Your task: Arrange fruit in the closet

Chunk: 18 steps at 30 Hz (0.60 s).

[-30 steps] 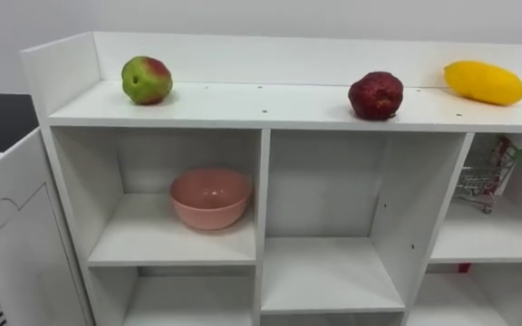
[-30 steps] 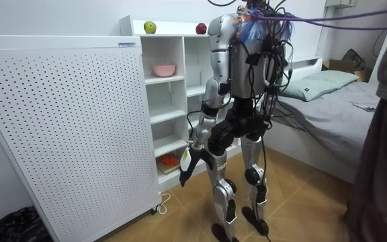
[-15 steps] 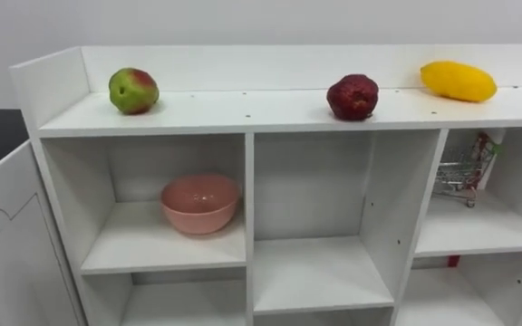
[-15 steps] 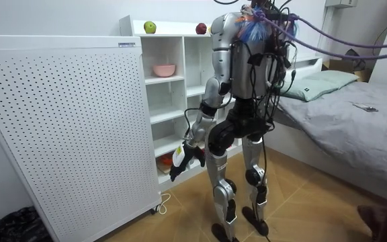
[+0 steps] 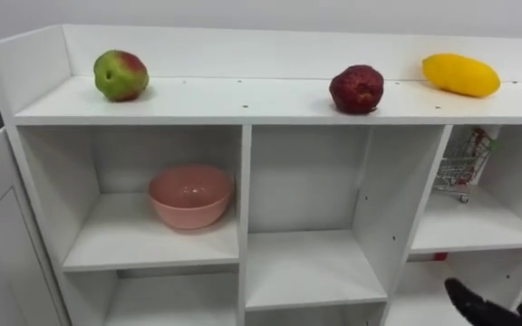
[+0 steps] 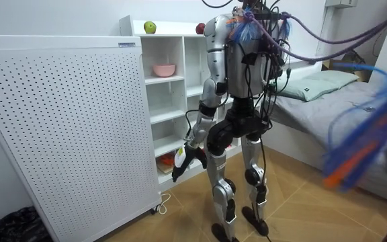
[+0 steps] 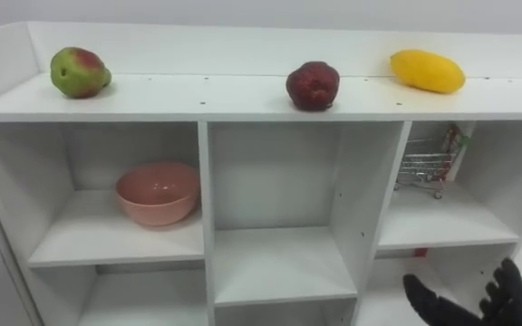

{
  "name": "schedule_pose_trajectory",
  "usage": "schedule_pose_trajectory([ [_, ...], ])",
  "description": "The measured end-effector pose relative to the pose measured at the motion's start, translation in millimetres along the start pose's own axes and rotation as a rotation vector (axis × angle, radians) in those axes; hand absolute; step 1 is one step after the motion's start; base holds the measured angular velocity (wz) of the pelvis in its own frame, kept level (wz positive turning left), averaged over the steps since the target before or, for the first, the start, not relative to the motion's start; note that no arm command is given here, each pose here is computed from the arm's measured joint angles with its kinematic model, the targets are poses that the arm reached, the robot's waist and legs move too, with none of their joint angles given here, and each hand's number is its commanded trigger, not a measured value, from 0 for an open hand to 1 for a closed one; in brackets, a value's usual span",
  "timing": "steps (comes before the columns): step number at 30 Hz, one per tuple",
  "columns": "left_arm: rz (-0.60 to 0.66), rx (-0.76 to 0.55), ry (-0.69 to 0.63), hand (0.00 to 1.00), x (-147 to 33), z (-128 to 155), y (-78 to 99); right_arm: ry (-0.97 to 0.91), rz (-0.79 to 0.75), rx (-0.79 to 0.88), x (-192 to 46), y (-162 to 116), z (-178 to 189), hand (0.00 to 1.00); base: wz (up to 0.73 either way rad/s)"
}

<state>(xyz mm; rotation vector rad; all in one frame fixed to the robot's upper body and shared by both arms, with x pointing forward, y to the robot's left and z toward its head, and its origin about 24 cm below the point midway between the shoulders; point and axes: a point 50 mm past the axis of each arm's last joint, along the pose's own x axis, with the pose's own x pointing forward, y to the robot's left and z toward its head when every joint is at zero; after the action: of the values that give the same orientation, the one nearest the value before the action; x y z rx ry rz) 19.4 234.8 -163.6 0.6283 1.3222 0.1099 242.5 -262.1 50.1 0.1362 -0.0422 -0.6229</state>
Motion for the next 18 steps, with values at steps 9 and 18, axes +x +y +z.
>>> schedule_pose_trajectory([
  [9, -0.023, 0.025, 0.009, 0.0, -1.5, -5, -5.1, -0.242, 0.067, 0.036, 3, 27, 51, 0.0, -0.03],
  [18, -0.056, 0.045, -0.008, 0.0, 0.0, -1, -3.4, -0.395, 0.148, 0.067, 6, 45, 89, 0.0, 0.09],
])
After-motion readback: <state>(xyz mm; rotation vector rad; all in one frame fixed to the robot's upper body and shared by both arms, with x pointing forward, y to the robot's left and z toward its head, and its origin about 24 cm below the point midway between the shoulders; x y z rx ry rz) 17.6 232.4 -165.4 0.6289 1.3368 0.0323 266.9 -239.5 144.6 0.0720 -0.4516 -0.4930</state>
